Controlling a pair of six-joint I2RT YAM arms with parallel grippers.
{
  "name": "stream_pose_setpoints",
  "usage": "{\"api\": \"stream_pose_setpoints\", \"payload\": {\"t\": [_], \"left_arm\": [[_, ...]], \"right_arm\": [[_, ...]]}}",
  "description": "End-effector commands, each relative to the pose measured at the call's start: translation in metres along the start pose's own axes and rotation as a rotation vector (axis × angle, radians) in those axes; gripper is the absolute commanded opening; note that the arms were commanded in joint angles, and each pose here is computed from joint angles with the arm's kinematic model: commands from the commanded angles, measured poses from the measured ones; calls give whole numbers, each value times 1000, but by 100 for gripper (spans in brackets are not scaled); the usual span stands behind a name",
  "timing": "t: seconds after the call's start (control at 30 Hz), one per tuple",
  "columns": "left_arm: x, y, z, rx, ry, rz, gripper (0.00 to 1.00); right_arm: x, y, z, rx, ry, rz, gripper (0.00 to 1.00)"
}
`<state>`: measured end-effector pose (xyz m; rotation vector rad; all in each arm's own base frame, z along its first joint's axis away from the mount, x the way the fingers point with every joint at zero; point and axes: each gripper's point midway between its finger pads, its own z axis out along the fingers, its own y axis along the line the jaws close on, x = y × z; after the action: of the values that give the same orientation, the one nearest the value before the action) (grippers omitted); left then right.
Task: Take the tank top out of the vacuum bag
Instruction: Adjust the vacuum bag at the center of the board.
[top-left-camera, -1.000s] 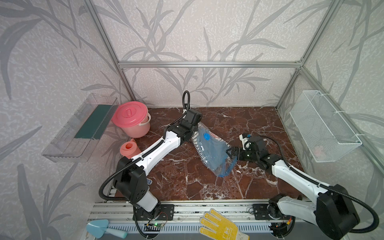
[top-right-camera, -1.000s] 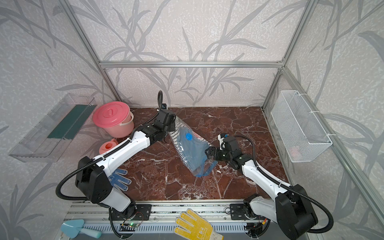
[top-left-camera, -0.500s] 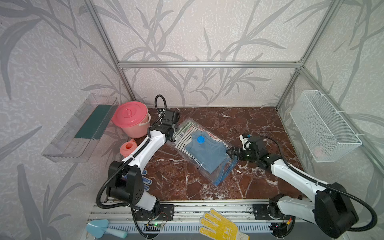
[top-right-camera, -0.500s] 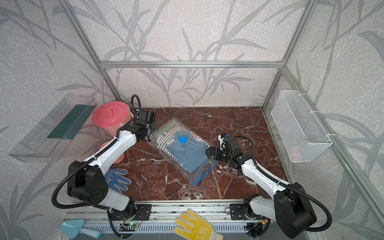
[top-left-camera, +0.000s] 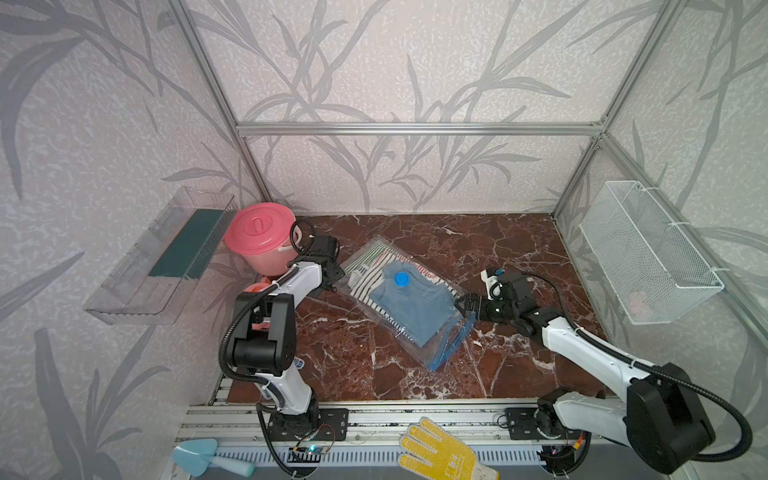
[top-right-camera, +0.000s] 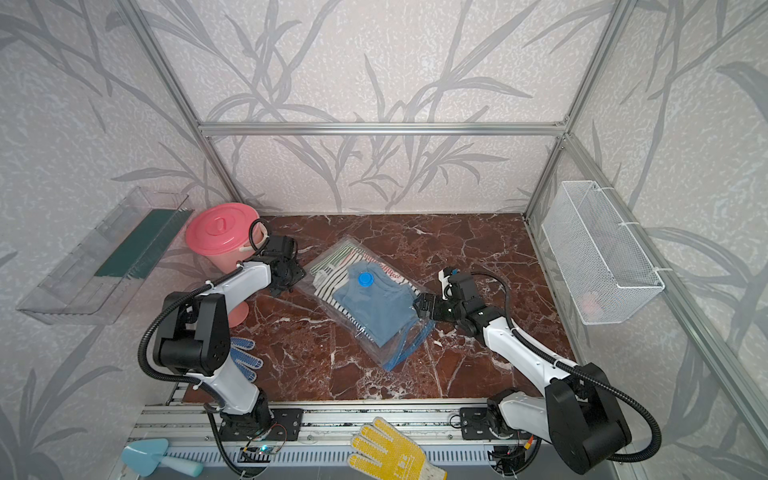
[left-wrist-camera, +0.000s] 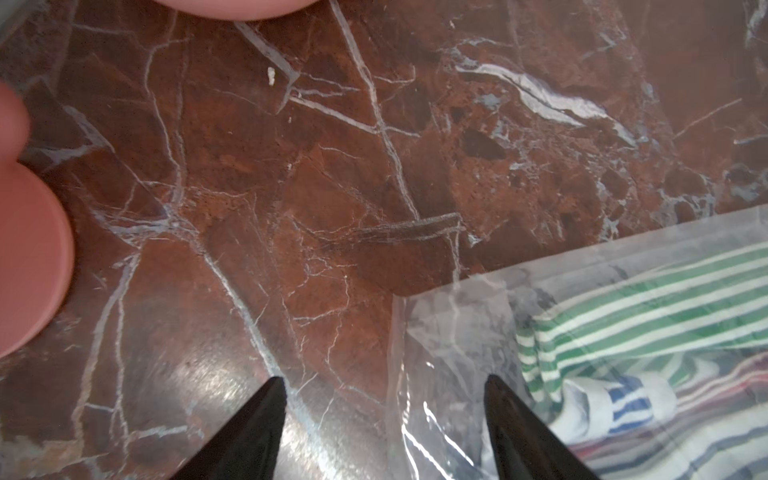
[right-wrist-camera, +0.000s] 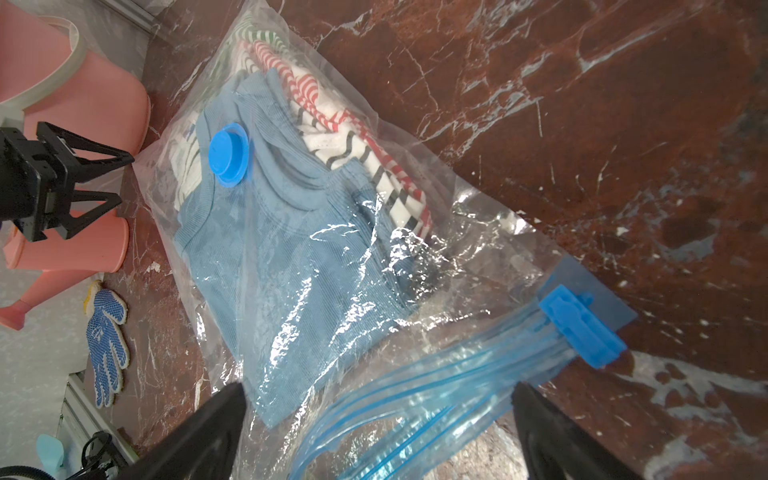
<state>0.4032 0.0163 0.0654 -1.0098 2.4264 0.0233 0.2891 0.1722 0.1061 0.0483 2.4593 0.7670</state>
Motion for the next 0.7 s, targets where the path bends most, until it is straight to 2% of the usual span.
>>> {"api": "stream_pose_setpoints", "payload": {"t": [0.0,0.13,0.23,0.37,0.43,0.47,0.5,0.53,0.67], "left_arm": [[-2,-10,7,50,-2,-67,76],[-6,-14,15,49,-5,-70,74],[-10,-17,23,43,7,-66,69],[-14,-24,29,57,20,-65,51],[-16,-30,31,84,17,-65,19],[-17,-34,30,102,13,-67,9],[-18,-37,30,114,10,-65,3],[-21,-39,29,120,6,-60,0],[-32,-47,20,135,-21,-41,0]], "right_arm": [[5,-2,-3,-2,15,-1,100],[6,-3,-3,1,17,3,100],[5,-4,-4,0,16,6,100],[6,-8,-6,1,14,20,100],[5,-9,-8,4,7,25,100],[5,-10,-9,4,3,27,100],[5,-10,-10,5,2,29,100],[5,-10,-11,3,0,29,100],[5,-10,-13,4,-1,24,100]]}}
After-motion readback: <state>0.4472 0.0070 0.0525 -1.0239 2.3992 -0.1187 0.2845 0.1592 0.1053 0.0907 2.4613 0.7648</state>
